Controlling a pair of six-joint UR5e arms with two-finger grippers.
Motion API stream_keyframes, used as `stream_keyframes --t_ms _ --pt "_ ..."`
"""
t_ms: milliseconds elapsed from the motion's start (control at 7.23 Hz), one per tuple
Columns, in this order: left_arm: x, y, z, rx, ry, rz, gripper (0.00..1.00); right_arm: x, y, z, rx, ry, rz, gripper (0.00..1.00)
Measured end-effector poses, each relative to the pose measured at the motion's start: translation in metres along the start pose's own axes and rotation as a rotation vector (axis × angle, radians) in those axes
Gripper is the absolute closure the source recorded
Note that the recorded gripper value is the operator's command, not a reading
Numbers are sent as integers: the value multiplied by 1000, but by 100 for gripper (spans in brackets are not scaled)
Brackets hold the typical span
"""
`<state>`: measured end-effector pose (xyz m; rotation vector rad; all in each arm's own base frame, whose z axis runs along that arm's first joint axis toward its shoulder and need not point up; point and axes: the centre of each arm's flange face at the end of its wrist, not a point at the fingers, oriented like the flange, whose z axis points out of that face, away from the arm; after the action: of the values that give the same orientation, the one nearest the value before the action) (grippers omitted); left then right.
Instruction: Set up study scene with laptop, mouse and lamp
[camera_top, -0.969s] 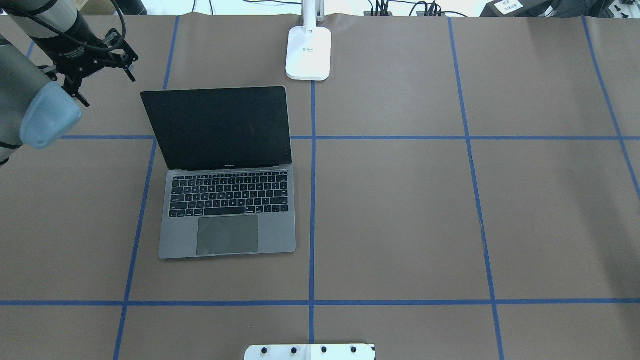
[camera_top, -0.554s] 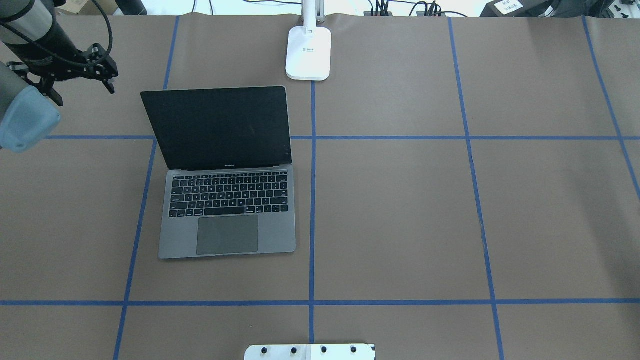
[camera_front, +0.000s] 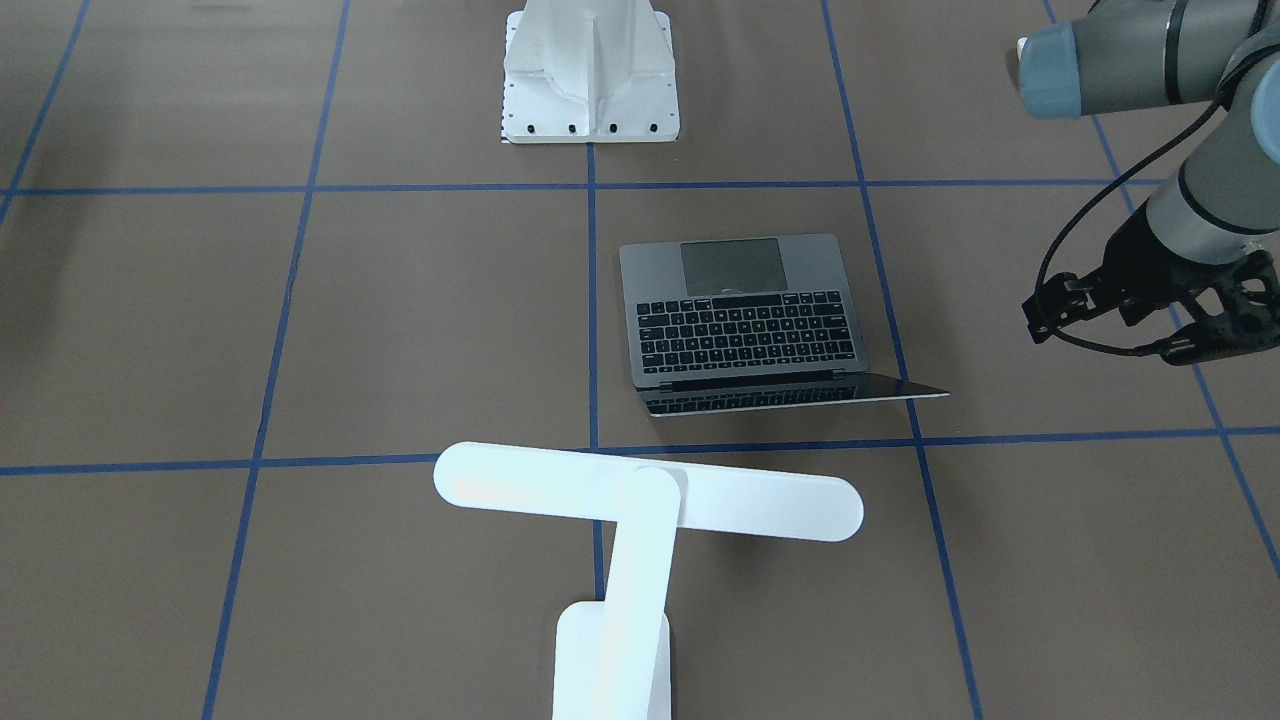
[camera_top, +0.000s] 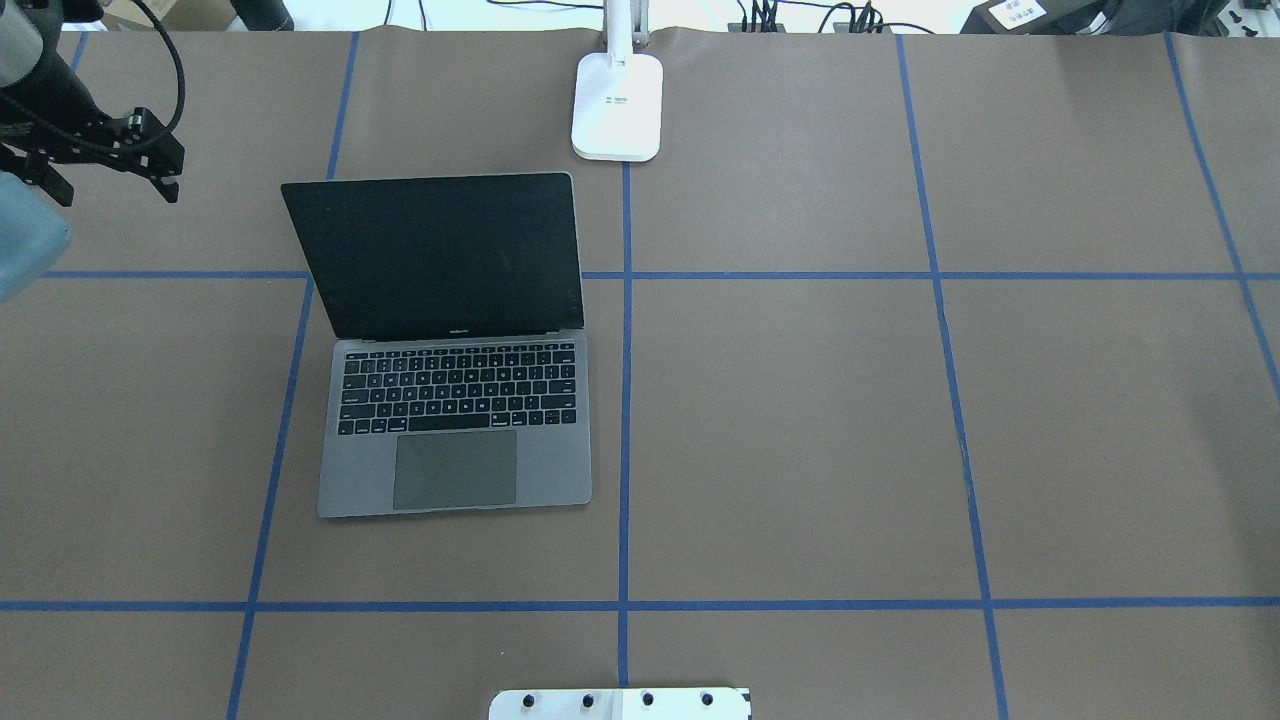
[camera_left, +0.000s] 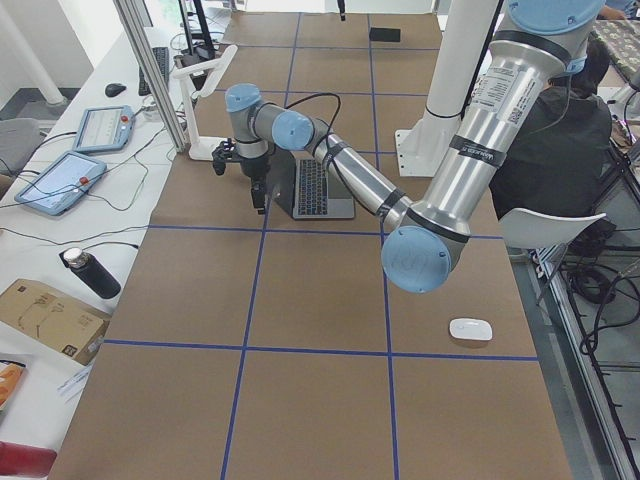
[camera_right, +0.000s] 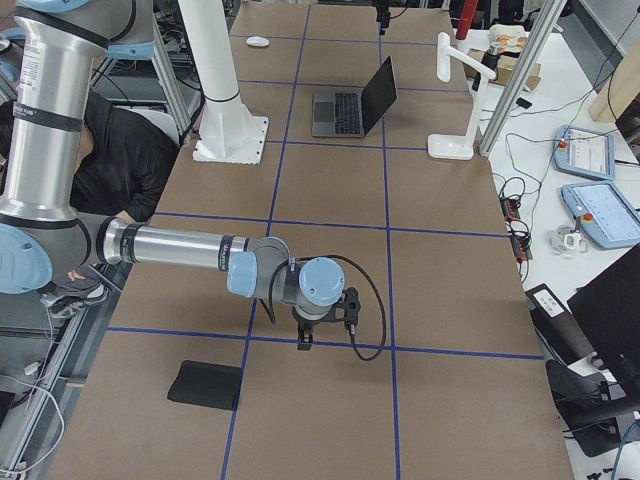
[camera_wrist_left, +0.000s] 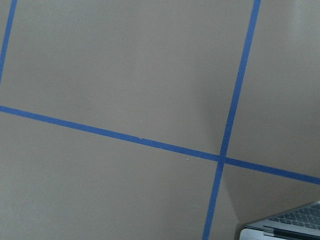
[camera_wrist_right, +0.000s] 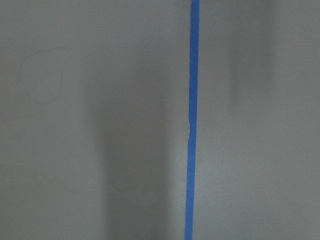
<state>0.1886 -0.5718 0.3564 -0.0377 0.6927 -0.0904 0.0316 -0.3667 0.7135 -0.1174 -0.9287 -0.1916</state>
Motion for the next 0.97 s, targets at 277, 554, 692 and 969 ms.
stream_keyframes --t_ms 277,554,692,969 --pt "-2 7 -4 6 7 37 0 32 24 29 -65 -27 -86 1" --pt "-4 14 -5 6 15 63 0 56 41 51 -129 -67 -202 1" --pt "-5 18 -8 9 18 71 0 62 45 57 -150 -78 -247 1" --pt "-6 21 -9 13 20 75 0 65 48 70 -195 -82 -318 1"
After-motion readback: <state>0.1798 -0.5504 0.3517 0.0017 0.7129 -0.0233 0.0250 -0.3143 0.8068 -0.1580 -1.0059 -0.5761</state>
